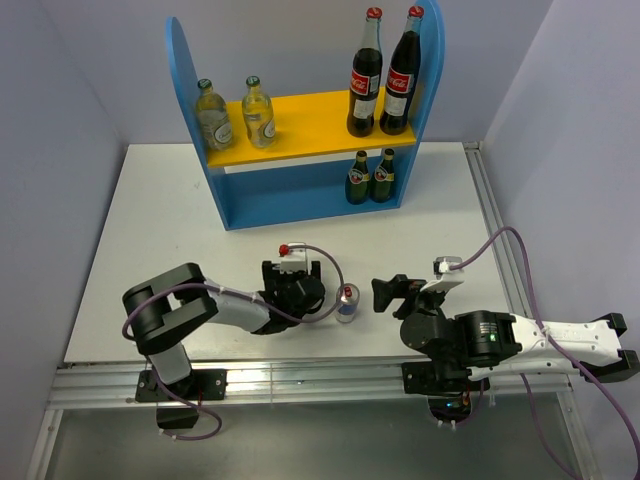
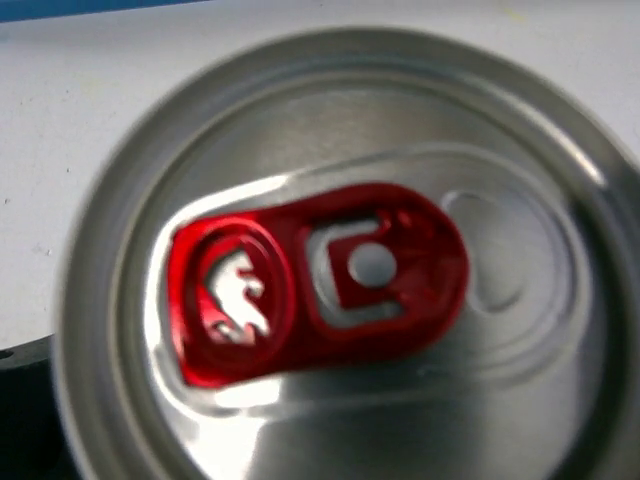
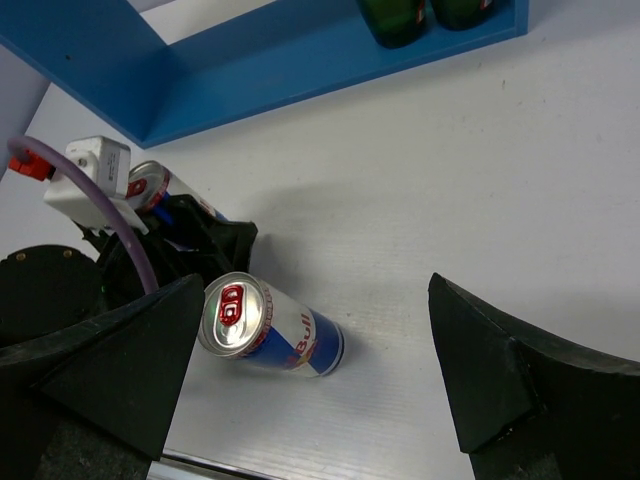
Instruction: Place and organize the beverage onto the shelf
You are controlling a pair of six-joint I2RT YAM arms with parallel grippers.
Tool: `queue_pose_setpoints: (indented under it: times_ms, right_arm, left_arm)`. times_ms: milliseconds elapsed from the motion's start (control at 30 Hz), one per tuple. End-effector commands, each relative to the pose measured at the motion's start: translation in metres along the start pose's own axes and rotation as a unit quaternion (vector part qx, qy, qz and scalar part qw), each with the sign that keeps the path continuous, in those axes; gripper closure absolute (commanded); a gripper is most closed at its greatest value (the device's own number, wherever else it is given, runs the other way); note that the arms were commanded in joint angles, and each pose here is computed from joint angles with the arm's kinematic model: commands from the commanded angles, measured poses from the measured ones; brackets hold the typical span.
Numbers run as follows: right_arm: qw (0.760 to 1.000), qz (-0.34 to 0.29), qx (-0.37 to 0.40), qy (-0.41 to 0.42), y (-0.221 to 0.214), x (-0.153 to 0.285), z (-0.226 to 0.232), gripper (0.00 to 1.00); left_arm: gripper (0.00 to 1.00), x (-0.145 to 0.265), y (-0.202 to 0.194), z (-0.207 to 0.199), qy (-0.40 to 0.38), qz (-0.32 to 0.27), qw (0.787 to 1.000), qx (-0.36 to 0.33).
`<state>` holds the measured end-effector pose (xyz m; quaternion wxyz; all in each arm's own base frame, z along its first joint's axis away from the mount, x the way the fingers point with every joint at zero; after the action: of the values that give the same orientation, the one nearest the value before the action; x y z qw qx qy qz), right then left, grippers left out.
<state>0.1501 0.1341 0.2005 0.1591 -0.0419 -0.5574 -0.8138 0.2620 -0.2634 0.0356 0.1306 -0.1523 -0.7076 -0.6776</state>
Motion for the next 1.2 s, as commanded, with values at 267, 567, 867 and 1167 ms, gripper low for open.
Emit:
queue_pose_setpoints:
  times_ms: [267, 567, 867, 1167]
  right_arm:
    - [1.0, -0.012, 0.002, -0.004, 0.001, -0.002, 0.004, 0.0]
    - [1.0, -0.013, 0.002, -0.004, 0.002, -0.002, 0.004, 0.0]
    - [1.0, -0.013, 0.0, -0.001, 0.002, -0.002, 0.004, 0.0]
    - [1.0, -0.013, 0.001, -0.001, 0.002, -0.002, 0.004, 0.0]
  left_arm:
    - [0.8, -0.035, 0.024, -0.018, -0.008, -0.053, 0.998, 0.025]
    - [1.0, -0.046, 0.068, 0.009, 0.019, -0.076, 0.996, 0.046]
    - [1.0, -0.08, 0.113, 0.051, 0.05, -0.095, 0.991, 0.076]
    - [1.0, -0.121, 0.141, 0.086, 0.073, -0.107, 0.985, 0.112]
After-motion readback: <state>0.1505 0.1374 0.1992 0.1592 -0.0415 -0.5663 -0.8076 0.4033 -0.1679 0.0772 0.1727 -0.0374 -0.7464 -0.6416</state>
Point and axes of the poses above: each gripper's point midway between its finger pads, its own x axis back along the fingers, its own z axis along the line the jaws close on, y = z × x, the point moved 1 cm from there along x, back along the fingers
